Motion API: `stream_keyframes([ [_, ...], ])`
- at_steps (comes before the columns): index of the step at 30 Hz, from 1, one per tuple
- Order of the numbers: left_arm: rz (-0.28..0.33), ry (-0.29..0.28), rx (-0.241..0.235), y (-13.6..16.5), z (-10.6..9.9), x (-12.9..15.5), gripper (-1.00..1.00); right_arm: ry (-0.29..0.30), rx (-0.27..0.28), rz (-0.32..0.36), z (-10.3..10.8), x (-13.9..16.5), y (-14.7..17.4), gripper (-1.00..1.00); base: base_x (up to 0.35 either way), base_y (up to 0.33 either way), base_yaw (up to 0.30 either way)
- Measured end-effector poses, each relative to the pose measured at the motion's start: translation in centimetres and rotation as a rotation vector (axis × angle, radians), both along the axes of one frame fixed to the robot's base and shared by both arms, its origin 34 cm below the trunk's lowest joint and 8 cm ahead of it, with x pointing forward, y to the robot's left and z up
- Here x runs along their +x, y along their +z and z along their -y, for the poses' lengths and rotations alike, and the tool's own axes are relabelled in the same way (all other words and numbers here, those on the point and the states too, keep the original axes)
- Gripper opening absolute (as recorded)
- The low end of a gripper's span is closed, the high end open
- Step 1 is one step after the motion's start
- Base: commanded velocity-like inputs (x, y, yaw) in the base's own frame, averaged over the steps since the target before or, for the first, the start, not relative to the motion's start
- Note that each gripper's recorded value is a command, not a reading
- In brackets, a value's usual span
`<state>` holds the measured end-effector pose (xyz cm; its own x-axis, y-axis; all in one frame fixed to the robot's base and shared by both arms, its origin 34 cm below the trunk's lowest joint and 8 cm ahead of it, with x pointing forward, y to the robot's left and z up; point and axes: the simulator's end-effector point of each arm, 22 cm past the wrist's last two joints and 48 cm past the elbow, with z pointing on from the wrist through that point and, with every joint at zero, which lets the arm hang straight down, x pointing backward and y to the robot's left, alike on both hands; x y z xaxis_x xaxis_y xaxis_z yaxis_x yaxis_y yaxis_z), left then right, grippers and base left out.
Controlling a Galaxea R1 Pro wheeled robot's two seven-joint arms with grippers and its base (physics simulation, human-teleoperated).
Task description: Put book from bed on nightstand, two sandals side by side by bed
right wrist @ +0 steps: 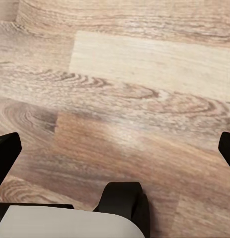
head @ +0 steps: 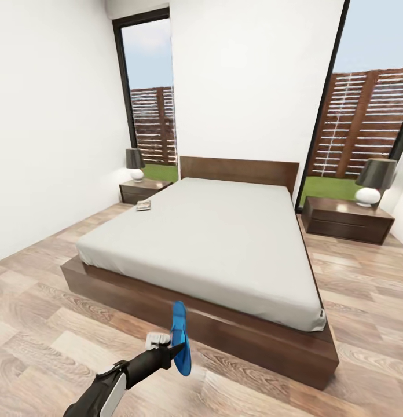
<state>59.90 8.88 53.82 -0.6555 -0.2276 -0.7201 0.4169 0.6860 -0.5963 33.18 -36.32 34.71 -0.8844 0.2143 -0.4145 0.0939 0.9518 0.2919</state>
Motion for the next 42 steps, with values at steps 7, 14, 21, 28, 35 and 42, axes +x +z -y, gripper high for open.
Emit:
stream_keyframes([
  [7, -0.001, 0.000, 0.000, -0.04, -0.01, -0.02, -1.00, 0.000, 0.000, 0.000, 0.00, -0.01, -0.01, 1.00, 0.000, 0.000, 0.266],
  [14, 0.000, 0.000, 0.001, -0.03, -0.02, -0.01, -1.00, 0.001, 0.000, -0.001, 0.00, -0.02, -0.01, 1.00, 0.000, 0.000, 0.267],
  [21, 0.000, 0.000, 0.001, -0.03, -0.03, -0.01, -1.00, 0.001, 0.000, -0.001, 0.00, -0.02, -0.01, 1.00, 0.000, 0.000, 0.270],
  [28, -0.001, 0.000, 0.001, -0.05, -0.02, -0.03, -1.00, 0.001, 0.000, -0.001, 0.00, -0.02, -0.01, 1.00, 0.000, 0.000, 0.277],
  [35, 0.002, 0.003, 0.002, 0.05, -0.19, 0.08, -1.00, 0.001, 0.000, 0.000, 0.00, -0.02, 0.00, 1.00, 0.049, 0.000, 0.279],
  [42, 0.002, 0.005, 0.003, 0.03, -0.34, 0.10, -1.00, 0.000, 0.000, -0.001, 0.00, -0.05, 0.00, 1.00, 0.292, 0.000, 0.174],
])
